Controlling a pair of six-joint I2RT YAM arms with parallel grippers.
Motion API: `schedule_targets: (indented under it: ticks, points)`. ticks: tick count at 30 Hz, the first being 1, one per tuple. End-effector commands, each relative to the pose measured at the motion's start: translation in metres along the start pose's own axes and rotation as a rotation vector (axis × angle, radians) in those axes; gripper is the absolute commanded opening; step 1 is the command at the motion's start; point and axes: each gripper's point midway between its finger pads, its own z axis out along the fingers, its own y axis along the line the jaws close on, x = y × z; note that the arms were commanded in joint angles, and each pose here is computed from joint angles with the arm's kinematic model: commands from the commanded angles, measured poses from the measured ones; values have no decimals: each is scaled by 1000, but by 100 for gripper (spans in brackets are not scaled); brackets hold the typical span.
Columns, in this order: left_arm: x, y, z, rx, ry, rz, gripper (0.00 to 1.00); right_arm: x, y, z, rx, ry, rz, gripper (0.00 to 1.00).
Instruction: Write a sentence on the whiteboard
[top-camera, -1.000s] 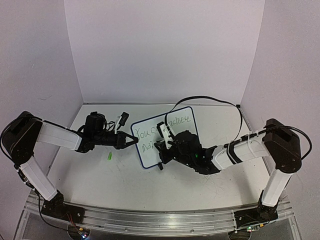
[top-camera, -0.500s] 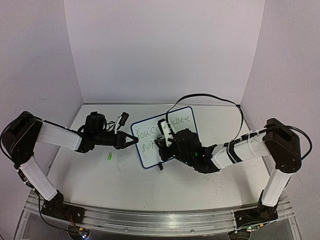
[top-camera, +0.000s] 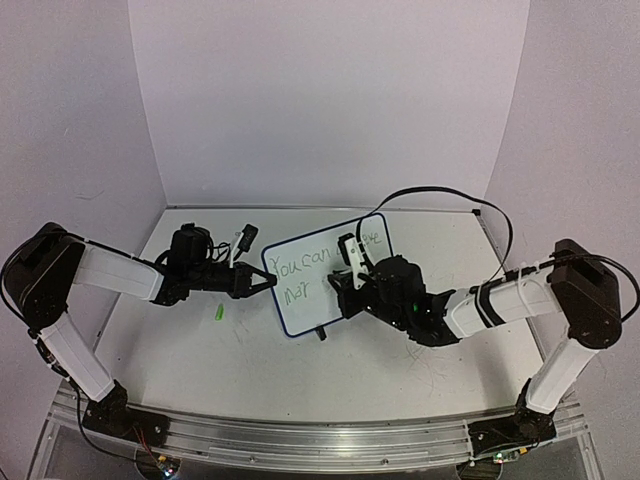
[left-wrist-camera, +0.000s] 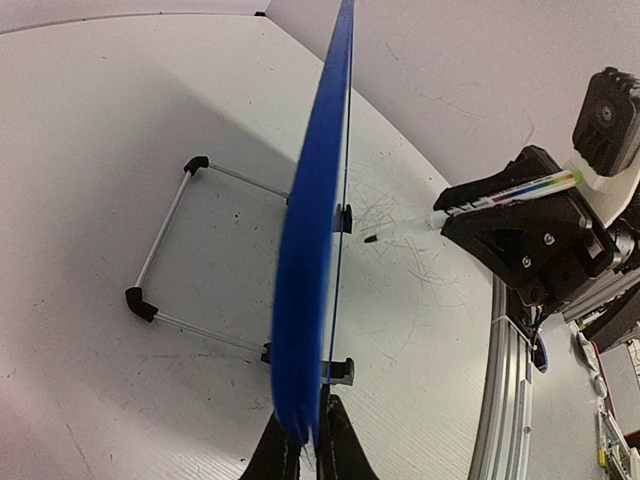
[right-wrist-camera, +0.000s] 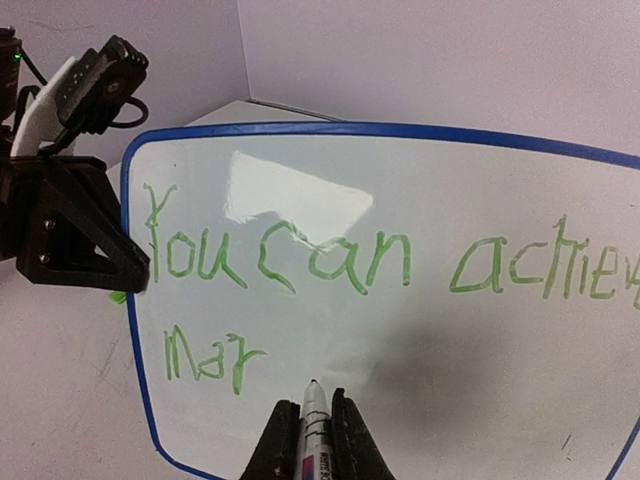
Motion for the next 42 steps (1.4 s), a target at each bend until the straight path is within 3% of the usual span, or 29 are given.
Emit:
schedule_targets:
  ticks: [1, 8, 42]
  points:
    - [7, 18, 2, -86, 34, 19, 0, -12, 25, 6, -122, -37, 0, 0]
    - [7, 18, 1, -89, 33, 20, 0, -5, 35, 22, -156, -8, -8, 0]
    - [8, 18, 1, -89, 36, 19, 0, -7, -10, 17, 94, -38, 57, 0]
